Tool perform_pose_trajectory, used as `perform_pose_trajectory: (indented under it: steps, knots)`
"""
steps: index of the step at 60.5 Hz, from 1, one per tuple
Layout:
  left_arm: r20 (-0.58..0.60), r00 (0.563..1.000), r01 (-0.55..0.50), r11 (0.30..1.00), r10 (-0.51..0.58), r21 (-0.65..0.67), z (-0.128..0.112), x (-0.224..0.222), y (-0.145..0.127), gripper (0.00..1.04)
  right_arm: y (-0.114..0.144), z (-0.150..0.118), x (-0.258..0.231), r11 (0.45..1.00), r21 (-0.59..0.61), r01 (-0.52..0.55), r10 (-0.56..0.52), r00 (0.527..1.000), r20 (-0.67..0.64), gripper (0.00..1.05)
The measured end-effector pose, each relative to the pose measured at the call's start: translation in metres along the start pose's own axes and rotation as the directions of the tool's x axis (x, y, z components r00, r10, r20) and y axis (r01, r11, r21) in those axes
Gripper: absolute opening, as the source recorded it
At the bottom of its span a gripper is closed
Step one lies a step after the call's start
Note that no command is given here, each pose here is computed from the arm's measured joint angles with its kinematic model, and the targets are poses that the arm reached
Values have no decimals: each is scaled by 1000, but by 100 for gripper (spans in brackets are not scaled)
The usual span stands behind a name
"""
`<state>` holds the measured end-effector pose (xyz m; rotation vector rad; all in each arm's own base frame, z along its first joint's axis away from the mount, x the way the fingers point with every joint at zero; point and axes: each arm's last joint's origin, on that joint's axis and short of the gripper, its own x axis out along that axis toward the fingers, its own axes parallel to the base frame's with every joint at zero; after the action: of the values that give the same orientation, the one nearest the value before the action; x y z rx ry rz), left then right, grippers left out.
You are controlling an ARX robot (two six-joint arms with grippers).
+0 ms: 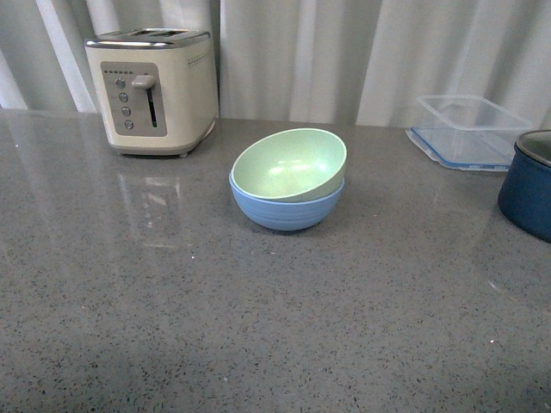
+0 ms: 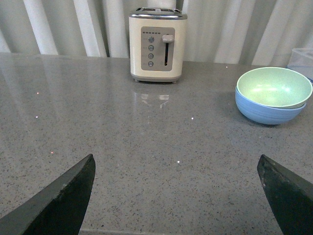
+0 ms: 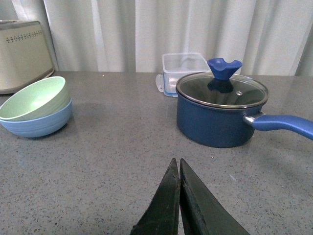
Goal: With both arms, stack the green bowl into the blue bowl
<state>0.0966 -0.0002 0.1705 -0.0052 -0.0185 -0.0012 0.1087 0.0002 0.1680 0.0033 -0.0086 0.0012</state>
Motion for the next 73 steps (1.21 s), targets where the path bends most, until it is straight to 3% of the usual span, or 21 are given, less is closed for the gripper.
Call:
perform_pose_trajectory:
  steps: [22,55,73]
  knots:
    - [0,1000,0,1000,0,0,0,0,0,98,0,-3,-11,1000,-1,-2,2,1000,-6,2]
    - [0,1000,0,1000,0,0,0,0,0,98,0,-3,-11,1000,-1,-2,2,1000,-5,97]
    - [0,1000,0,1000,0,0,0,0,0,98,0,-3,-11,1000,-1,-2,2,1000,-5,95]
